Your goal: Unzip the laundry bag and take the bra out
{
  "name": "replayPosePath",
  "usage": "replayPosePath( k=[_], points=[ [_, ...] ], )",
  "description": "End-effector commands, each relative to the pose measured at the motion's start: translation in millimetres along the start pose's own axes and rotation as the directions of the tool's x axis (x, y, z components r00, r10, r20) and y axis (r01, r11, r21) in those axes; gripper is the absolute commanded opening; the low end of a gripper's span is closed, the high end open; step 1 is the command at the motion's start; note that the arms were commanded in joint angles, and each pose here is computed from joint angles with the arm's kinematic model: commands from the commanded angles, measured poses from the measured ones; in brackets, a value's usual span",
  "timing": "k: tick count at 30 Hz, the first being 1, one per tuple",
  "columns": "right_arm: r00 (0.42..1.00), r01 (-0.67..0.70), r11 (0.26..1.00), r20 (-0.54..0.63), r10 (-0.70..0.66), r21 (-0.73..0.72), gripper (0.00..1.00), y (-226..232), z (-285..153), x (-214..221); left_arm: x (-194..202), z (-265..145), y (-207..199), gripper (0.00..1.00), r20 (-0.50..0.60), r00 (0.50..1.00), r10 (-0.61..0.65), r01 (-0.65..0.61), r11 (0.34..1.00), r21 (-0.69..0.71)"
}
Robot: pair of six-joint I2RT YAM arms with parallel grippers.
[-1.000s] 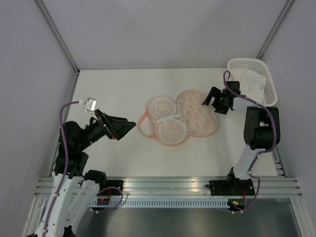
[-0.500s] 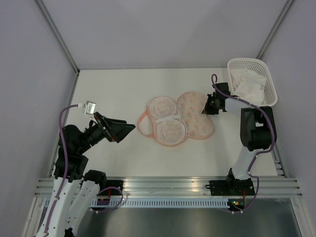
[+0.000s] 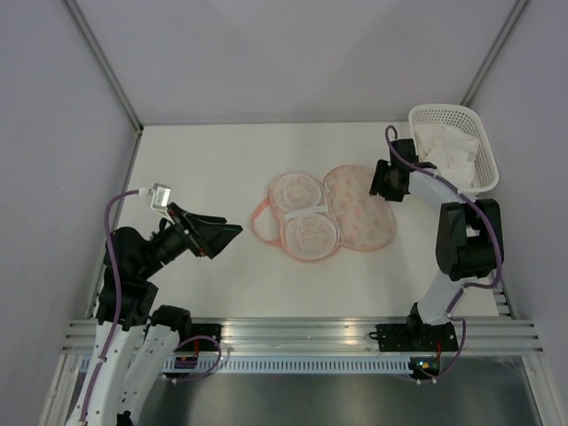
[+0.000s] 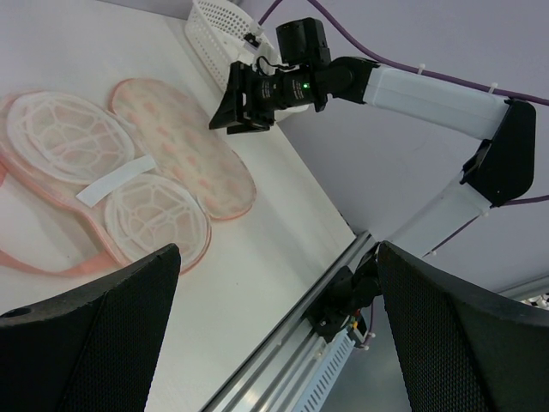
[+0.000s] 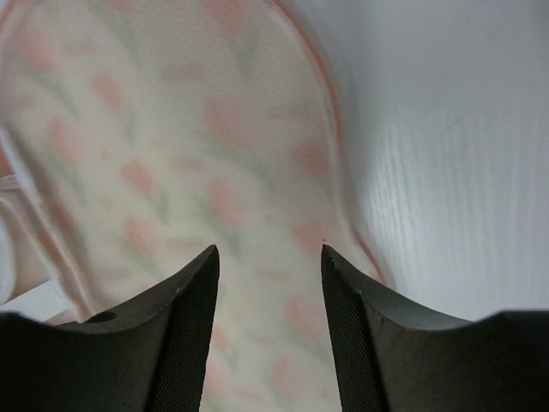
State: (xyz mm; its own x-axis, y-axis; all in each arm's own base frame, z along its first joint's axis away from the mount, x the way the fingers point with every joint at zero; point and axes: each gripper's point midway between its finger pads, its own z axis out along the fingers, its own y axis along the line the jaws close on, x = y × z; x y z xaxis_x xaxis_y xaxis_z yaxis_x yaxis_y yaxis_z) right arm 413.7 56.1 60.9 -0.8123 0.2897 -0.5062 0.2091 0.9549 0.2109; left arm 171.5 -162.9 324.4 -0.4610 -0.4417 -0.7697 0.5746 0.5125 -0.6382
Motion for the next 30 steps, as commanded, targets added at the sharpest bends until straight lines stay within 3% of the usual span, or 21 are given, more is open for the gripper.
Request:
replayPosePath(
  k=[1, 10, 14, 19, 23, 30],
  points=[
    [1.0, 0.016, 0.976, -0.012, -0.013, 0.216, 0.57, -28.1, -12.0, 12.5, -0.6, -1.6, 5.2, 1.0, 0.014, 0.999, 0.04, -0.04, 0.999, -0.02],
    [0.993, -0.071, 0.931, 0.109, 0.034, 0.358, 0.54, -62.9, -53.0, 47.5, 3.7, -0.7, 5.9, 1.0, -0.004, 0.999, 0.033, -0.034, 0.999, -0.011],
    [0.976, -0.138, 0.906, 0.211, 0.056, 0.4, 0.51, -77.8, -75.5, 43.3, 4.9, 1.0, 7.4, 1.0, -0.008, 1.0, 0.026, -0.026, 1.0, -0.008],
    [0.984, -0.143, 0.911, 0.154, 0.089, 0.386, 0.44, -79.8, -58.7, 59.0, 4.5, -0.8, 3.2, 1.0, -0.004, 0.999, 0.032, -0.032, 0.999, 0.007],
    [0.985, -0.148, 0.92, 0.135, 0.105, 0.364, 0.28, -78.1, -47.2, 63.9, 5.3, -5.4, 2.2, 1.0, 0.001, 0.999, 0.042, -0.042, 0.999, -0.002],
    [0.987, -0.152, 0.938, 0.095, 0.129, 0.312, 0.28, -77.5, -32.7, 75.0, 4.6, -9.0, 3.1, 1.0, 0.015, 0.999, 0.05, -0.05, 0.999, -0.019]
  ],
)
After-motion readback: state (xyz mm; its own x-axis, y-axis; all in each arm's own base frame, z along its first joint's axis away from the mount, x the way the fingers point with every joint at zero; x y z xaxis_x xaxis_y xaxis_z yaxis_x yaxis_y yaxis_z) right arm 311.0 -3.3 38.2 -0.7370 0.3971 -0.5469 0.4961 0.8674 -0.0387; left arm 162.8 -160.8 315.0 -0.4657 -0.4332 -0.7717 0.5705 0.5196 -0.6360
